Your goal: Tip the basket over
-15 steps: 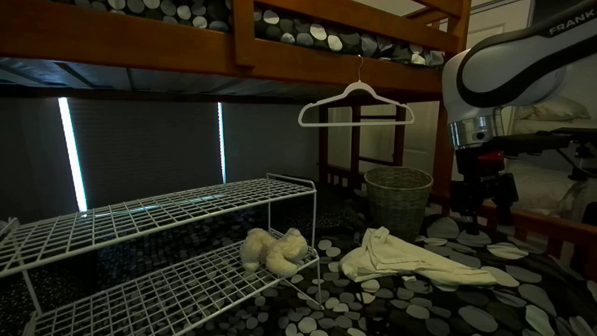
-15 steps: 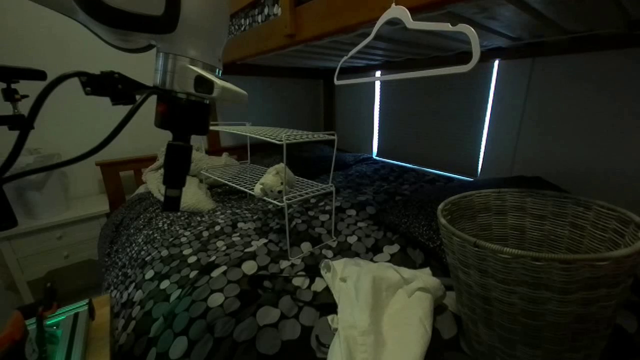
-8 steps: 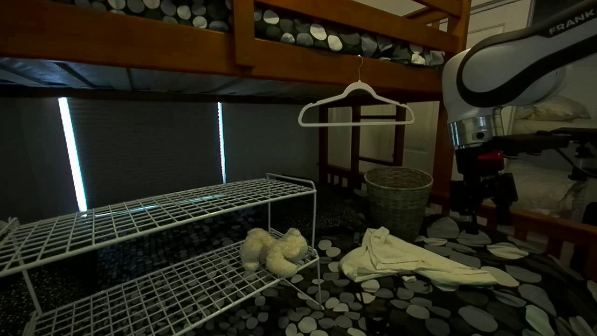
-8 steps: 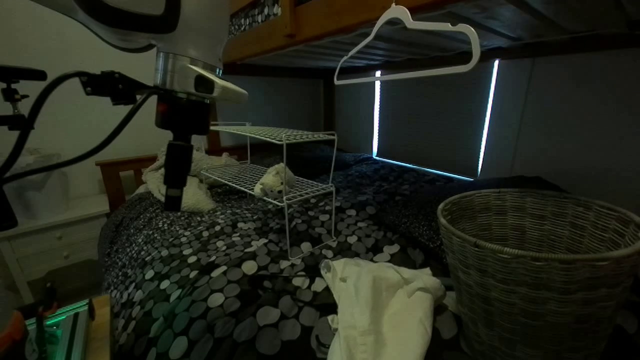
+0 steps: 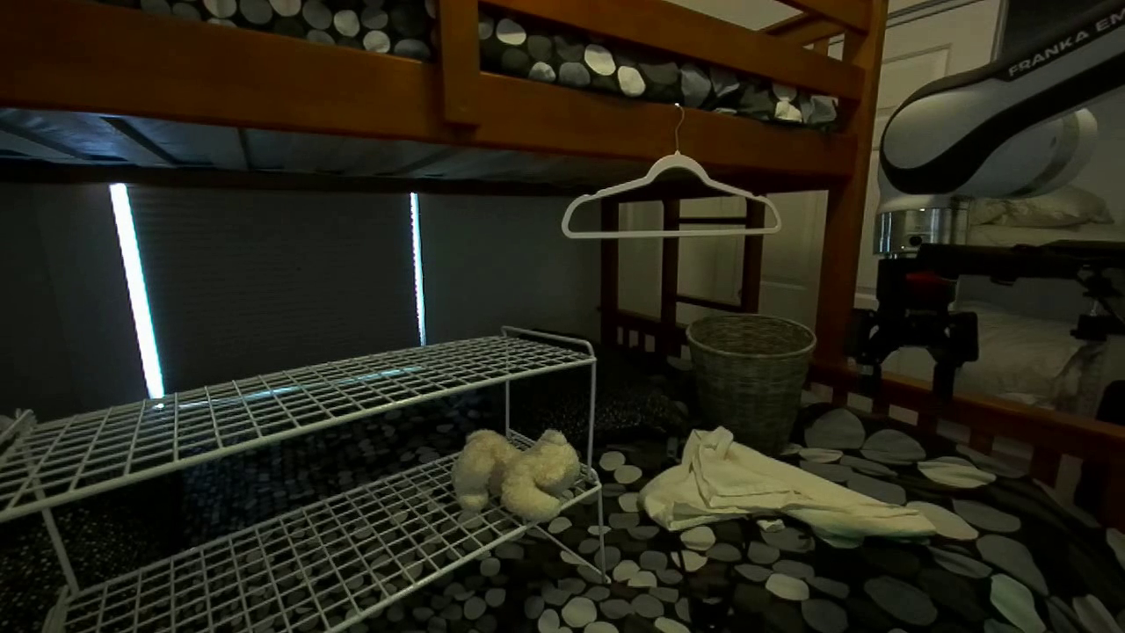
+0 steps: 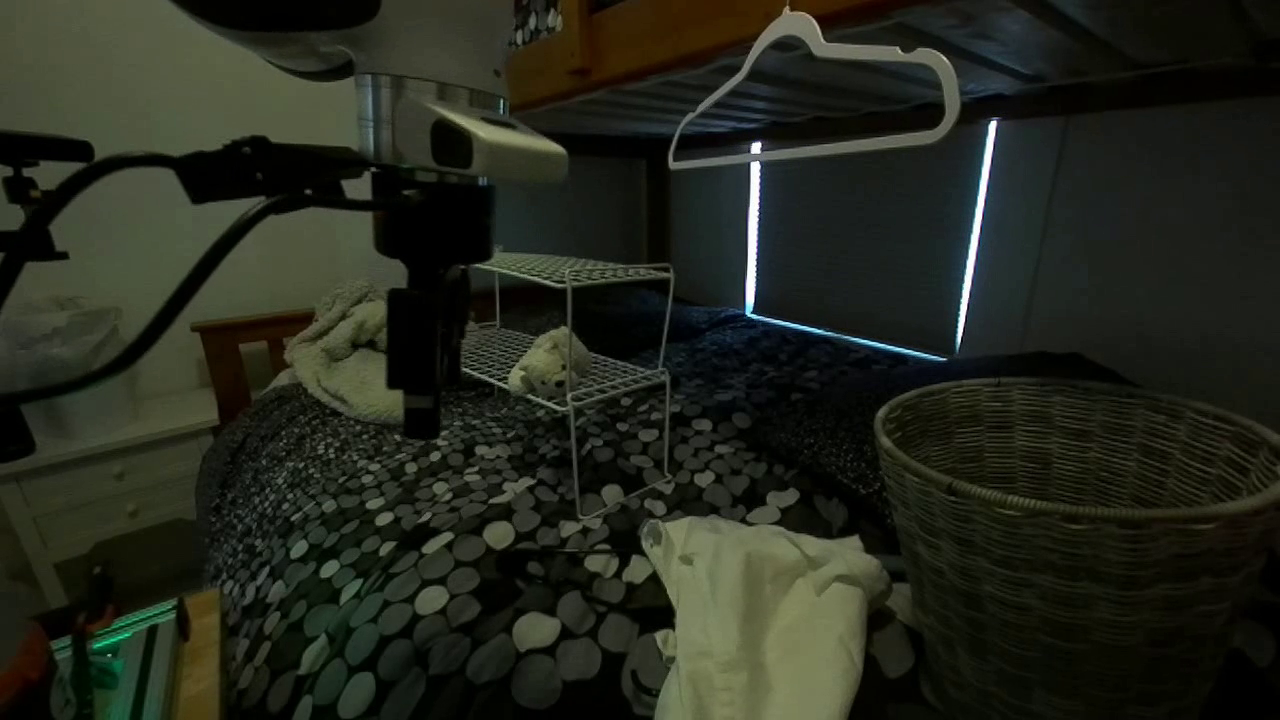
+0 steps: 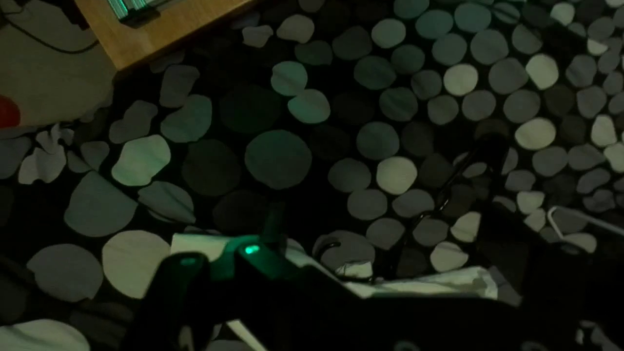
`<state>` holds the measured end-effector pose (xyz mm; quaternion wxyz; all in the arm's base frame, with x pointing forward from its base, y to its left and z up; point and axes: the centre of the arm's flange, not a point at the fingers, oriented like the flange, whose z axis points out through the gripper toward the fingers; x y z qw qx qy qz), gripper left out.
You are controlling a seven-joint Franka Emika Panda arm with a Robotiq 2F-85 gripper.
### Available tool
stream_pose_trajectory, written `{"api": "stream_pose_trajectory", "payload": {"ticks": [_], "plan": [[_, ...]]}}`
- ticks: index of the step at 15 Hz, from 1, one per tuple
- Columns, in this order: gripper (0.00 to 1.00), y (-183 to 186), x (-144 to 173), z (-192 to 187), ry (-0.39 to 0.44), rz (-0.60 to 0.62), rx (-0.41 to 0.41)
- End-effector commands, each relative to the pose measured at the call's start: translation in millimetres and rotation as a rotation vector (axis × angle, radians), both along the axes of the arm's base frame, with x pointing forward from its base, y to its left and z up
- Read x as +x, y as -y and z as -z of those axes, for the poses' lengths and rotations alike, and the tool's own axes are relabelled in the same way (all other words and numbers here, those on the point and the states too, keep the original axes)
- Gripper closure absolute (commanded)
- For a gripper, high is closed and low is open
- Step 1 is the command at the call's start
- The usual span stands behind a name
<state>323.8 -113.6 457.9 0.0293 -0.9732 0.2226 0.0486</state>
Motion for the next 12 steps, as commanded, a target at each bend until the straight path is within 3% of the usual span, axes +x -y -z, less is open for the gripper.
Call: {"api": "stream_pose_trajectory", "payload": {"ticks": [1, 4, 7, 8, 12], "plan": [[0.00, 38.4, 21.6, -0.7, 0.104, 0.129, -0.040], [0.00, 63.8, 39.8, -7.6, 0.238, 0.222, -0.150], [0.00, 88.0, 55.8, -9.4, 0.312, 0.320, -0.273], [0.00, 75.8, 41.8, -15.8, 0.310, 0.254, -0.198], [0.00, 78.1, 45.6, -14.3, 0.313, 0.259, -0.207]]}}
